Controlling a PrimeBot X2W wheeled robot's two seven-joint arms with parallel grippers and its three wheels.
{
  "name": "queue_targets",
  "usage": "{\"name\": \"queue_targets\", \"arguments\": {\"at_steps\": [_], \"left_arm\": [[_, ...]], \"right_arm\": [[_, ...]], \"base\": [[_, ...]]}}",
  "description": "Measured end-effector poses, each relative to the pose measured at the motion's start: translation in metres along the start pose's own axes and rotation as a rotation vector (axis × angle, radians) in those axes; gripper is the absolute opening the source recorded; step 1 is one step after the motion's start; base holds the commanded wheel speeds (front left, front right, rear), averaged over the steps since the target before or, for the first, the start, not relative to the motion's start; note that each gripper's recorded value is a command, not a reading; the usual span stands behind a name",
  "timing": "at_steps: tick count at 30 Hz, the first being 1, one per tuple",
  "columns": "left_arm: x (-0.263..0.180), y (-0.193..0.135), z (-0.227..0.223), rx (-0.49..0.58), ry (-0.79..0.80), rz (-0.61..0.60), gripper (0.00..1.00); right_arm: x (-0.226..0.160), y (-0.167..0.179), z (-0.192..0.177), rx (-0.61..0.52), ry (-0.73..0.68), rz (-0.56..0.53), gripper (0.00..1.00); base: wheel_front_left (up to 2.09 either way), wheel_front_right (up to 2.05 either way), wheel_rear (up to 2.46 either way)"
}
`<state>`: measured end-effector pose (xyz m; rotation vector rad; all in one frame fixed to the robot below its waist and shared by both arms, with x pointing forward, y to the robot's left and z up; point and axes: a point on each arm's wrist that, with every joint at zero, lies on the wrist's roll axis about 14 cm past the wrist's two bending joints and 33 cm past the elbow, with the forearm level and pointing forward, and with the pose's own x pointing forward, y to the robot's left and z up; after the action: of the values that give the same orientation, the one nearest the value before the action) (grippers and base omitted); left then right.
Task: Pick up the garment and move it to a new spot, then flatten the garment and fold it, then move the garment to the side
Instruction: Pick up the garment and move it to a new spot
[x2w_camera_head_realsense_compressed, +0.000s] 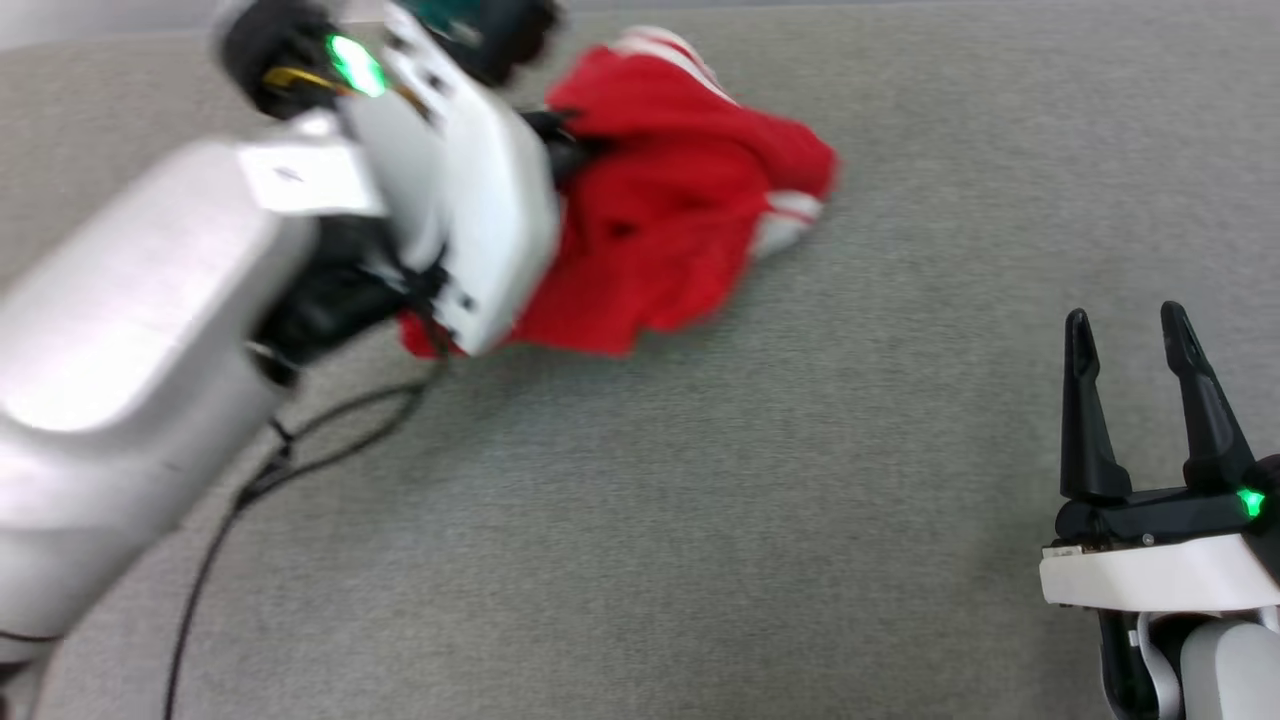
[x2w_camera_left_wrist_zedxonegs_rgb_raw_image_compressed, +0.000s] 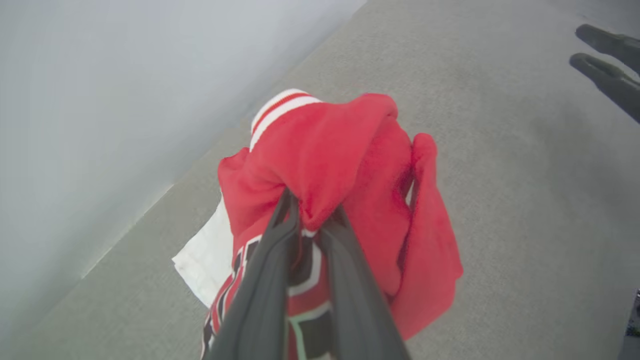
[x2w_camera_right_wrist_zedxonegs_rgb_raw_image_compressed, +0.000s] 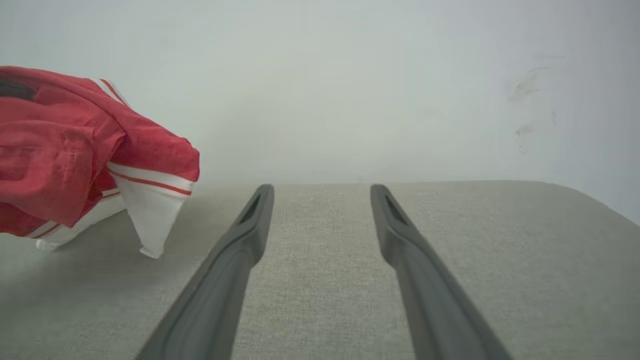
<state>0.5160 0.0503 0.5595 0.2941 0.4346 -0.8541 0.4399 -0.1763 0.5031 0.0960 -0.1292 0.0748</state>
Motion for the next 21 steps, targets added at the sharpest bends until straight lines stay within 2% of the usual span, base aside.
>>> {"name": "queue_targets", "arguments": {"at_steps": [5, 10, 16, 21], "left_arm": [[0.039, -0.072, -0.016, 0.045, 0.042, -0.209, 0.0], [0.057, -0.133, -0.076, 0.016, 0.179, -0.38, 0.0], [0.05, -0.183, -0.125, -0.065, 0.279, -0.488, 0.0], [0.041, -0.208, -0.135, -0.096, 0.276, -0.52, 0.0]], "right_arm": [[-0.012, -0.021, 0.004, -0.017, 0.004, -0.061, 1.0], [-0.017, -0.03, 0.002, -0.023, 0.015, -0.087, 1.0], [-0.02, -0.033, 0.003, -0.022, 0.017, -0.098, 1.0], [-0.023, -0.031, 0.002, -0.025, 0.024, -0.092, 1.0]], "base": [[0.0, 0.0, 0.0], [0.0, 0.0, 0.0], [0.0, 0.0, 0.0], [0.0, 0.0, 0.0]]}}
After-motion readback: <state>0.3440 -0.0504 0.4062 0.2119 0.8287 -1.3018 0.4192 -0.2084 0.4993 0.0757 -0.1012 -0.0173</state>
